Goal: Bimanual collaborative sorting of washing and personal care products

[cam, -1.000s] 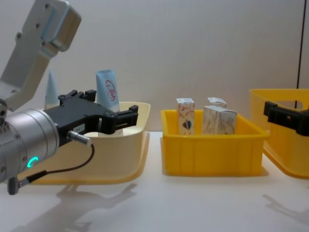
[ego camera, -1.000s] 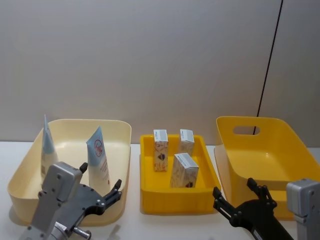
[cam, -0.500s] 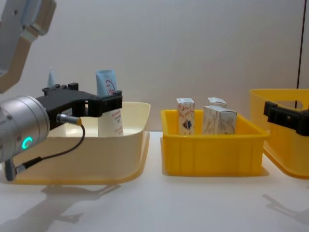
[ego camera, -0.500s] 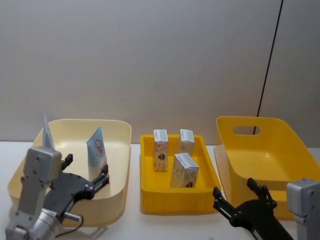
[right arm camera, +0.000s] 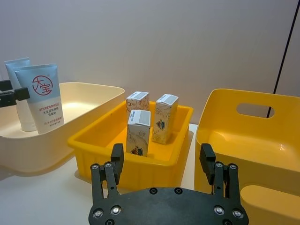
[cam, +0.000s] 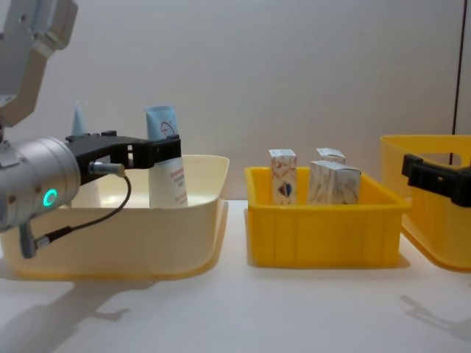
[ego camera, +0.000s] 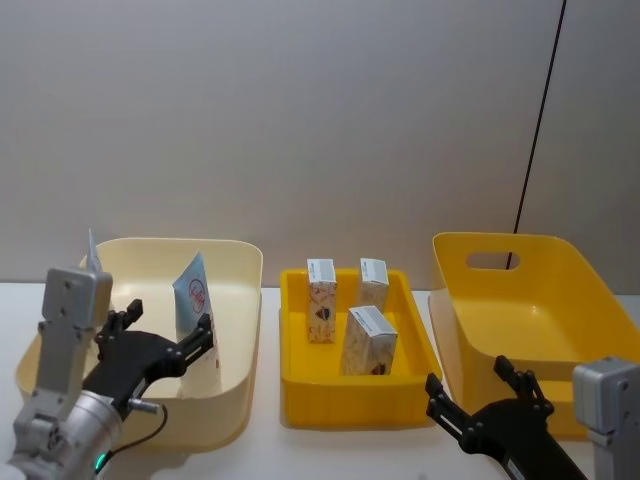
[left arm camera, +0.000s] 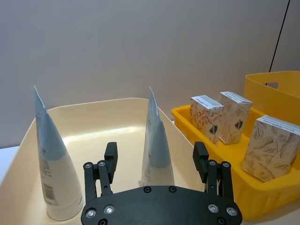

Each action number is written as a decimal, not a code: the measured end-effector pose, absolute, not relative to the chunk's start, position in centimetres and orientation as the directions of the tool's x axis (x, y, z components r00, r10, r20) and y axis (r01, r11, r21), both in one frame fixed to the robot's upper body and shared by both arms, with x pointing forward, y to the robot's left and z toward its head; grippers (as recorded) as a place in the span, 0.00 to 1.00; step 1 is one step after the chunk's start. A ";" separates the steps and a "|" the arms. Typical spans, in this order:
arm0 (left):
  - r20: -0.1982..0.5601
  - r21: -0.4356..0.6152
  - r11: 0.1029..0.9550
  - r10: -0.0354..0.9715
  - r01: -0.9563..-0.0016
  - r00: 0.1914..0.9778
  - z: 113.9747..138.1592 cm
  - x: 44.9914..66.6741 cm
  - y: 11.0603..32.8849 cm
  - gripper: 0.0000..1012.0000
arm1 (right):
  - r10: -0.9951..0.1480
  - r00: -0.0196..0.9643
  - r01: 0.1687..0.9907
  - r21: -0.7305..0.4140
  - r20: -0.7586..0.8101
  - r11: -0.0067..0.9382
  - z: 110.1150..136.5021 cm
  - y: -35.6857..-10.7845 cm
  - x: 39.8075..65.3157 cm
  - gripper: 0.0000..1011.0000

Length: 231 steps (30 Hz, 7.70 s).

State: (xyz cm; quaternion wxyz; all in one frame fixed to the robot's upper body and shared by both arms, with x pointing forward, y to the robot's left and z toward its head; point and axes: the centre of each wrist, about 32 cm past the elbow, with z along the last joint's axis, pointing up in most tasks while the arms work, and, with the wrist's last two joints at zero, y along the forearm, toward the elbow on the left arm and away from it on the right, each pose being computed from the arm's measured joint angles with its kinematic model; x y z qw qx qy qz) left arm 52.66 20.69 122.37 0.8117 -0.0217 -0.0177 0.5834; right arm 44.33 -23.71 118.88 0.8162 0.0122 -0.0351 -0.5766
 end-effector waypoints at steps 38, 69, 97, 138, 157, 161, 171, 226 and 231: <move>-0.017 -0.007 0.351 0.936 -0.936 0.351 122.3 57.1 19.0 0.54 | -0.942 0.333 0.940 0.060 0.043 0.335 118.9 -23.7 44.3 1.00; 0.025 -0.197 0.486 0.871 -0.852 0.491 124.6 57.3 21.8 0.21 | -0.942 0.333 0.940 0.060 0.043 0.335 118.9 -23.7 44.3 1.00; 0.001 -0.347 0.754 0.594 -0.557 0.804 127.2 58.6 20.9 0.21 | -0.942 0.333 0.940 0.060 0.043 0.335 118.9 -23.7 44.3 1.00; -0.017 -0.365 0.875 0.334 -0.317 0.942 127.4 60.0 17.2 0.21 | -0.826 0.560 0.825 0.049 0.064 0.563 123.8 -22.7 44.4 1.00; -0.017 -0.366 0.878 0.325 -0.309 0.945 127.4 60.1 17.1 0.21 | -0.870 0.458 0.872 0.099 0.184 0.480 125.0 -19.3 45.2 1.00; -0.017 -0.366 0.878 0.325 -0.308 0.946 127.4 60.1 17.1 0.21 | -0.874 0.441 0.877 0.109 0.203 0.468 124.9 -18.8 45.3 1.00; -0.017 -0.366 0.879 0.323 -0.307 0.946 127.4 60.1 17.1 0.21 | -0.878 0.416 0.883 0.125 0.236 0.452 124.6 -17.8 45.8 1.00; -0.016 -0.366 0.879 0.323 -0.307 0.946 127.4 60.1 17.1 0.99 | -0.935 0.244 0.943 0.162 0.257 0.290 124.0 -20.2 47.7 0.48; -0.016 -0.366 0.879 0.324 -0.307 0.946 127.4 60.1 17.1 0.99 | -0.951 0.183 0.956 0.180 0.248 0.230 123.8 -21.3 48.9 0.46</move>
